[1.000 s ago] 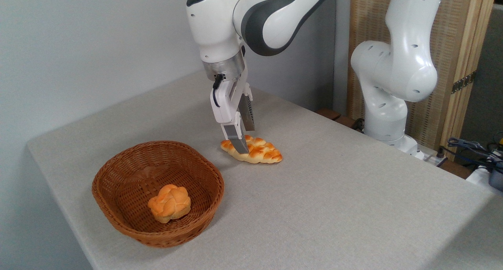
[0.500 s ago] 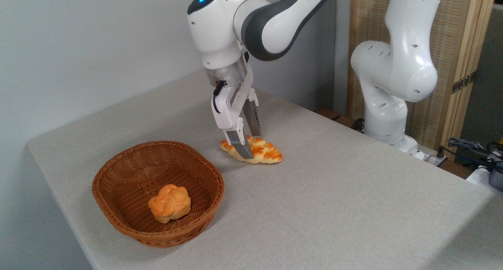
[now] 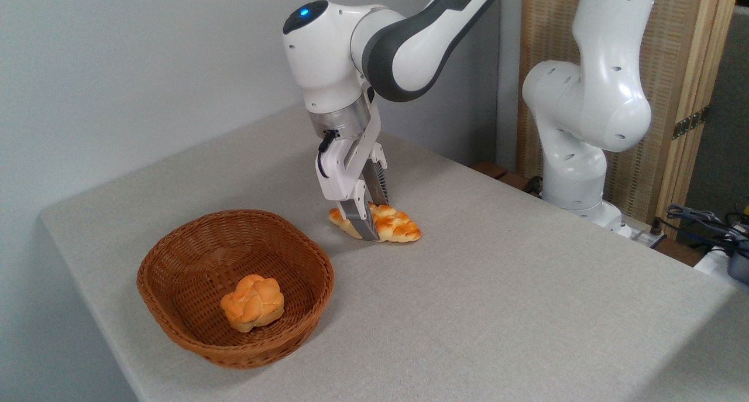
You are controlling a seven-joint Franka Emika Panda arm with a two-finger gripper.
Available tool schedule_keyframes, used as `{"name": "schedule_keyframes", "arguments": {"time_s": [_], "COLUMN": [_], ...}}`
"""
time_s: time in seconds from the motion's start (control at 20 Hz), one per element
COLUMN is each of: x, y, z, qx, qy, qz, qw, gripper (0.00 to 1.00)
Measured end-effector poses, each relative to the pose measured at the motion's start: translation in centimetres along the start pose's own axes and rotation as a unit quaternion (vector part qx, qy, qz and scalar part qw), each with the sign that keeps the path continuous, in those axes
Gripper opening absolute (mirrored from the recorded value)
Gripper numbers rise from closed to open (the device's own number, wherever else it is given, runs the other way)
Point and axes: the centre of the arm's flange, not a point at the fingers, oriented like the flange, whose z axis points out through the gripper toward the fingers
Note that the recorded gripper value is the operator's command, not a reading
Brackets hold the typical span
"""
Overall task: Put bread into the basket
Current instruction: 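Close the gripper on the middle of the braided bread roll, then lift the braided roll and carry it over the wicker basket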
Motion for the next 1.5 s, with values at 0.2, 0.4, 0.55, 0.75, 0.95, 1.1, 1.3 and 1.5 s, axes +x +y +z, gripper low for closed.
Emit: {"name": "schedule_keyframes", "arguments": {"time_s": [0.2, 0.4, 0.55, 0.75, 0.95, 1.1, 1.3, 1.5], "x": [0.0, 0.0, -0.1, -0.4, -1.5, -2.2, -2.6, -3.3], "y": [0.0, 0.3, 0.4, -0.1, -1.5, -3.3, -7.3, -11.0], "z": [0.0, -0.4, -2.3, -5.8, -10.4, -13.5, -15.4, -14.0], "qx": [-0.001, -0.017, -0.027, -0.017, 0.012, 0.023, 0.066, 0.115], "qy": [0.0, -0.002, -0.002, 0.01, 0.094, 0.146, 0.189, 0.209], "qz": [0.0, 0.0, -0.001, -0.009, -0.11, -0.213, -0.351, -0.411], "qw": [1.0, 0.9999, 0.9996, 0.9998, 0.9894, 0.9657, 0.9147, 0.8798], "gripper": [0.18, 0.18, 0.18, 0.22, 0.3, 0.37, 0.48, 0.56]}}
